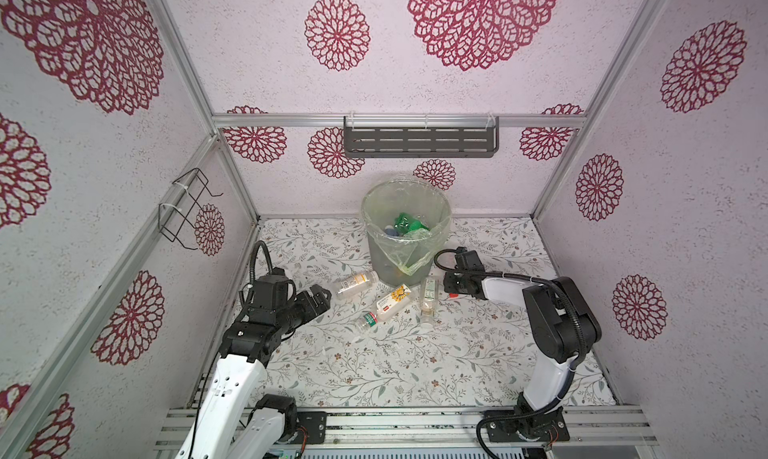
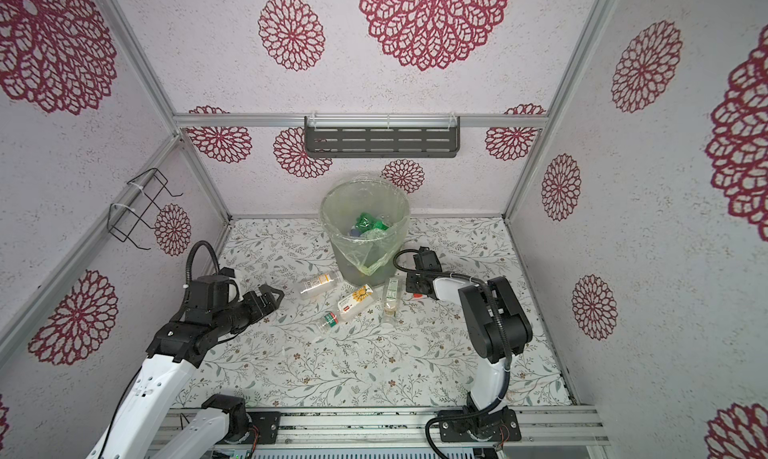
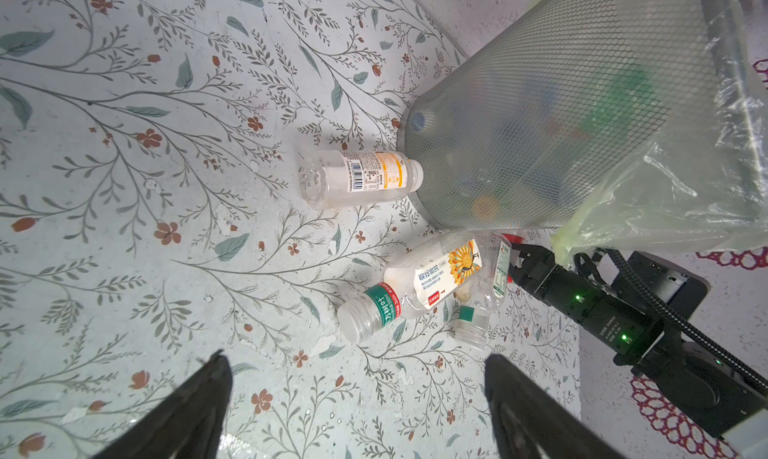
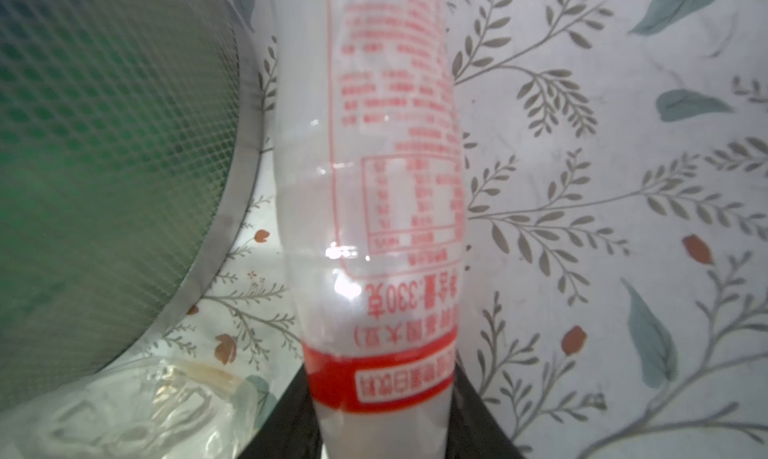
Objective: Throw the plastic bottles in the bin
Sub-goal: 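Lower the right gripper around the white red-capped bottle and close it, then lift the red-capped bottle with the right gripper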
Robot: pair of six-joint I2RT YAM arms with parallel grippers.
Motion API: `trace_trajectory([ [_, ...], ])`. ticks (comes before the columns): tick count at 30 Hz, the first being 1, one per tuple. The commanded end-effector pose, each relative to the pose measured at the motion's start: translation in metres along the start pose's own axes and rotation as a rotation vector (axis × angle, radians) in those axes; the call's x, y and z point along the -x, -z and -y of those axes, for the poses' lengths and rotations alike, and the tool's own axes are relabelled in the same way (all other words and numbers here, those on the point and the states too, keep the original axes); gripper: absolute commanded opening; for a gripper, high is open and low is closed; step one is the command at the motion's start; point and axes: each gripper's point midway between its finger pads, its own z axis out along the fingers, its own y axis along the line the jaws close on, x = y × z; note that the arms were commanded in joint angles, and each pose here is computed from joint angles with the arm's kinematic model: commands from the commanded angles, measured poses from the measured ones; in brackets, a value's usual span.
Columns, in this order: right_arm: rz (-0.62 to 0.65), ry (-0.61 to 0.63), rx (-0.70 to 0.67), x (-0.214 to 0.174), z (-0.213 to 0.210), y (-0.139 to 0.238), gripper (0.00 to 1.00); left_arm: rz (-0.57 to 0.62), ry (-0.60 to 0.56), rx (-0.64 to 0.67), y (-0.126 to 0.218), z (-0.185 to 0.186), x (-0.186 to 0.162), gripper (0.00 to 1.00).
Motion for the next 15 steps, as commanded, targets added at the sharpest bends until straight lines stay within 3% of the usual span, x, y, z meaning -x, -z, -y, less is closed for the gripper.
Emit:
trace_trajectory([
  [1,0.047,-0.040,0.044,0.012,-0.005,0.018,0.40,0.025,-0.003,-0.005,0.006,0.001,0.005,0.97],
  [15,0.130,-0.132,0.162,0.022,-0.020,0.067,0.36,0.029,-0.005,0.001,0.009,-0.002,0.002,0.97],
])
